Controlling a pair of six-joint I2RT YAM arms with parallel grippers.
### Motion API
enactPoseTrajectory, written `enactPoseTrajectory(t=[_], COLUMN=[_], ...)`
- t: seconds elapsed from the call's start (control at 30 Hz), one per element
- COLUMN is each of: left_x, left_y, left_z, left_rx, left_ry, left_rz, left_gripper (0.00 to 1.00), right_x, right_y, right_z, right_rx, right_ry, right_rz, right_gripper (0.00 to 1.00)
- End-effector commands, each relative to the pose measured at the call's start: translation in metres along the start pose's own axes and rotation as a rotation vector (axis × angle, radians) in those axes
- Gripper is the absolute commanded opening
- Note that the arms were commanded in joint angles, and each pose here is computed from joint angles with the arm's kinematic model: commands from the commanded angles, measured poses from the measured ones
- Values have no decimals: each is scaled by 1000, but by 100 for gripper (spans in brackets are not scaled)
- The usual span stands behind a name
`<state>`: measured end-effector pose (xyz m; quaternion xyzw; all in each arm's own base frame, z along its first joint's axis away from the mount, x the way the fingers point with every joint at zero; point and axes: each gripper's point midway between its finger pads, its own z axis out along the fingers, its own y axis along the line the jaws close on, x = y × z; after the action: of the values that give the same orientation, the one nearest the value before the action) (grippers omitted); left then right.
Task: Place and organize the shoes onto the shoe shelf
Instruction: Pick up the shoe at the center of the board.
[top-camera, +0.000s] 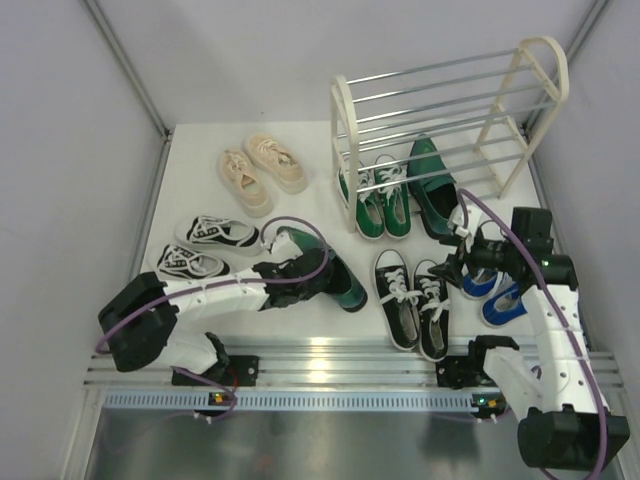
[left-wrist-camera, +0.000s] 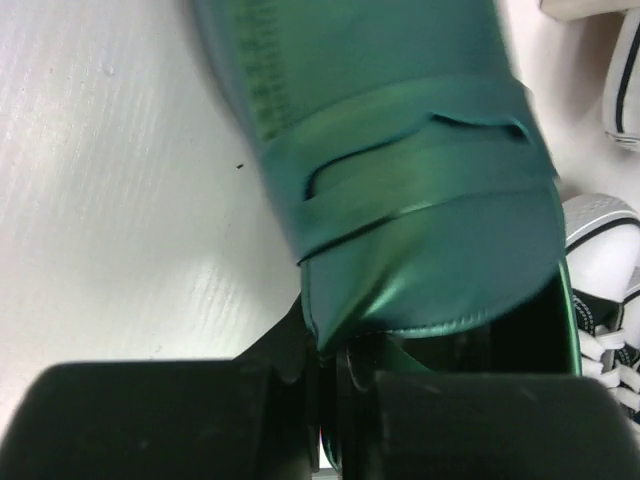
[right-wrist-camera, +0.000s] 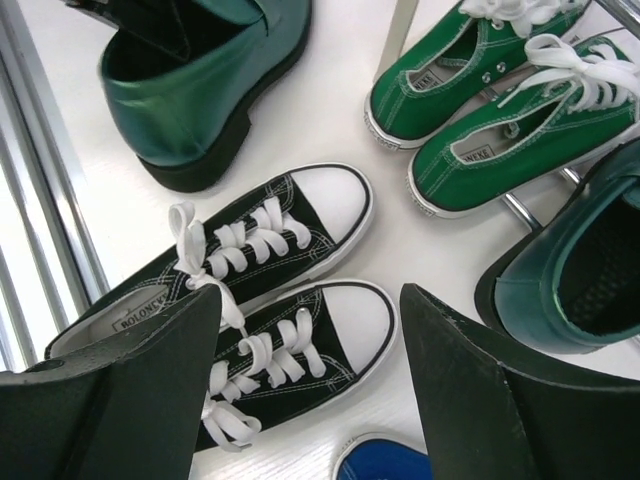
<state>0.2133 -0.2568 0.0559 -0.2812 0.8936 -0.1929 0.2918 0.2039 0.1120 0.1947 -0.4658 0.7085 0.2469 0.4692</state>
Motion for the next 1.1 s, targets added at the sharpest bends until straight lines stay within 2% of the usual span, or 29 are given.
enactPoseTrajectory(t=[0.0,0.1,0.17,0.23,0.27,0.33,0.37,0.43,0.47,0.5,0.57,0.63,0.77,1.07], left_x=[-6,-11,-16,-22,-22,-25,-23,-21,-19,-17,-16,-15,-19,-27], left_y=[-19,-36,-49,-55,-52,-54,-53,-51,-51,-49,-49,-50,-57,-62], left_z=[-3,-21,-39,-55,-58,-69,-72,-76,-78,-77,-79,-81,-88,-96], left_rx=[63,141,206,253,246,265,263,261,261,255,249,244,241,241], left_ry=[1,12,12,9,16,21,36,58,71,80,90,101,101,88], left_rz=[5,66,88,81,87,73,62,40,31,26,-2,-21,-57,-133], left_gripper=[0,0,0,0,0,0,0,0,0,0,0,0,0,0], right_x=[-12,-15,-9,-17,-19,-31,-43,-57,-72,-76,-80,-93,-107,-80], right_y=[13,42,79,77,87,90,90,93,93,97,115,113,130,170], right_z=[-4,-10,-19,-19,-16,-14,-3,6,20,25,41,56,84,124], right_rx=[-58,-190,-346,-352,-413,-445,-465,-476,-460,-456,-517,-541,-560,-604], right_ry=[-42,-65,-98,-121,-118,-110,-126,-115,-128,-104,-69,-24,70,237], right_rz=[-62,-164,-351,-468,-538,-550,-626,-586,-683,-631,-714,-688,-772,-890], right_gripper=[72,75,80,83,83,83,82,81,81,81,81,77,75,72])
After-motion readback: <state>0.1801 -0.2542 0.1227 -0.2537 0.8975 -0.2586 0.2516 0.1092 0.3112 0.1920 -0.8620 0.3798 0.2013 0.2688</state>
